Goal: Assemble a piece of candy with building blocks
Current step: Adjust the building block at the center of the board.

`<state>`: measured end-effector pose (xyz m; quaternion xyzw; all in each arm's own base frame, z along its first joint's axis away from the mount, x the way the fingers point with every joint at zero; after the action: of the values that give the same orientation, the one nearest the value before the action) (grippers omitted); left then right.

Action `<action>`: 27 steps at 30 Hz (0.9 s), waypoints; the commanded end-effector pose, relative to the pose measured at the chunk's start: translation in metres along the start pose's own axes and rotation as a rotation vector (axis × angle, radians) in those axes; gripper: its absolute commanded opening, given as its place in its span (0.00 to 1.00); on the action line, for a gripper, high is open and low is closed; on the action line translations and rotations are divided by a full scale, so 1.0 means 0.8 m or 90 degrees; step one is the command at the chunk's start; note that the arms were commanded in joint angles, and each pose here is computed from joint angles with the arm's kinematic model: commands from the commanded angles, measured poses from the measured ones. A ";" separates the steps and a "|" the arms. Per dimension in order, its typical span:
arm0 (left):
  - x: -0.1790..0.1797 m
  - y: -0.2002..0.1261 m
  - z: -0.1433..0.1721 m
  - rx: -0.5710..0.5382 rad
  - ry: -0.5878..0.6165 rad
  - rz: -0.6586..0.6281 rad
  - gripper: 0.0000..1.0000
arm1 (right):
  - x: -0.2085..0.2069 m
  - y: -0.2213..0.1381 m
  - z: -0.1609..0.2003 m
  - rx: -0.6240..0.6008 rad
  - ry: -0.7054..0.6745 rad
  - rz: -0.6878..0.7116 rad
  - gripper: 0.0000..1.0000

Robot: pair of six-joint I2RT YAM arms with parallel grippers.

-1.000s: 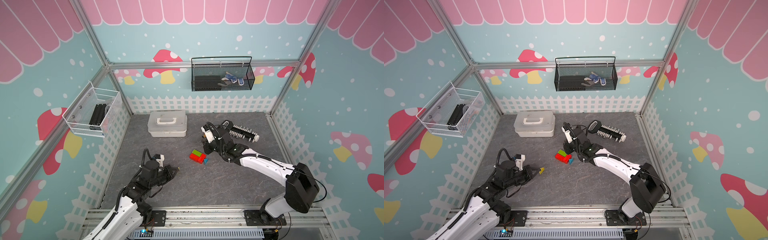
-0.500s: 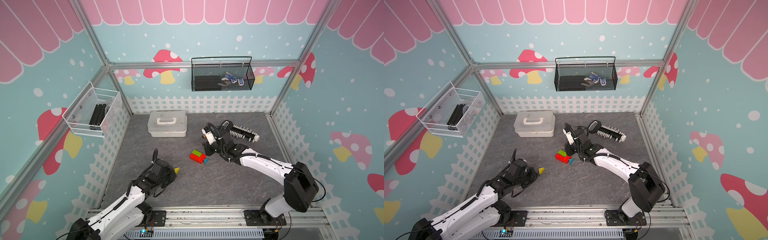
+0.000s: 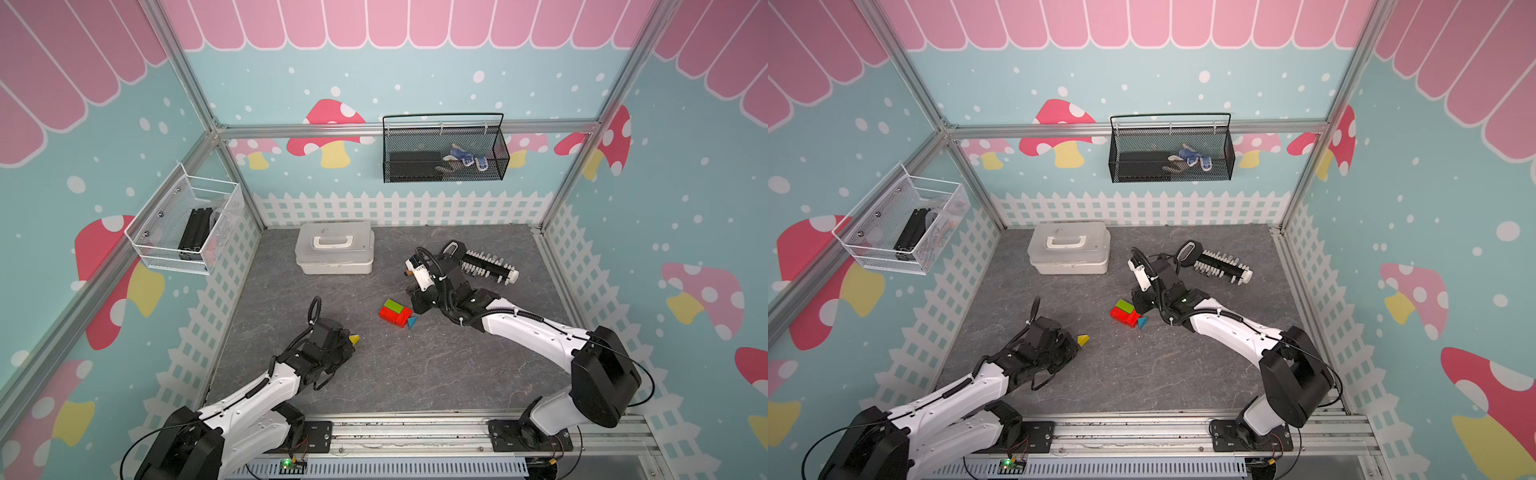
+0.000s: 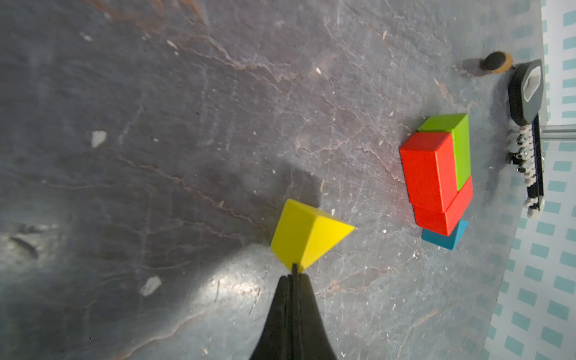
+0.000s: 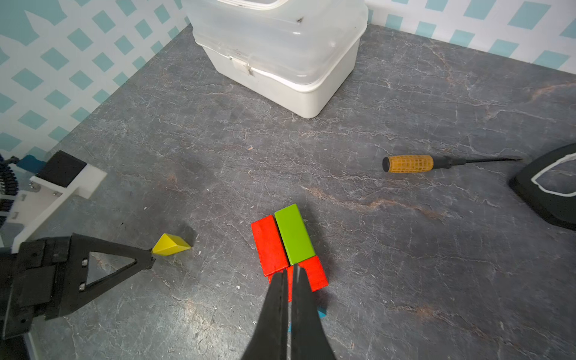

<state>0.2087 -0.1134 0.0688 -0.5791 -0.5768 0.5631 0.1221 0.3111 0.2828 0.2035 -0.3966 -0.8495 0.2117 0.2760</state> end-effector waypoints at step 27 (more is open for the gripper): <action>0.026 -0.035 -0.045 -0.068 0.002 -0.073 0.00 | -0.002 -0.001 0.013 0.028 0.011 -0.014 0.00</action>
<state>0.2300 -0.0849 0.0864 -0.5700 -0.6131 0.5395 0.0905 0.3082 0.2845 0.2025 -0.3823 -0.8532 0.2136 0.2834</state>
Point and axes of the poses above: each gripper's point midway between its finger pads, its own y axis out along the fingers, its own x axis along the line the jaws close on, z = x × y, the point moved 4 cm from there along -y, back along the fingers, and after that the axes turned 9 degrees about y, right-handed, at the moved point
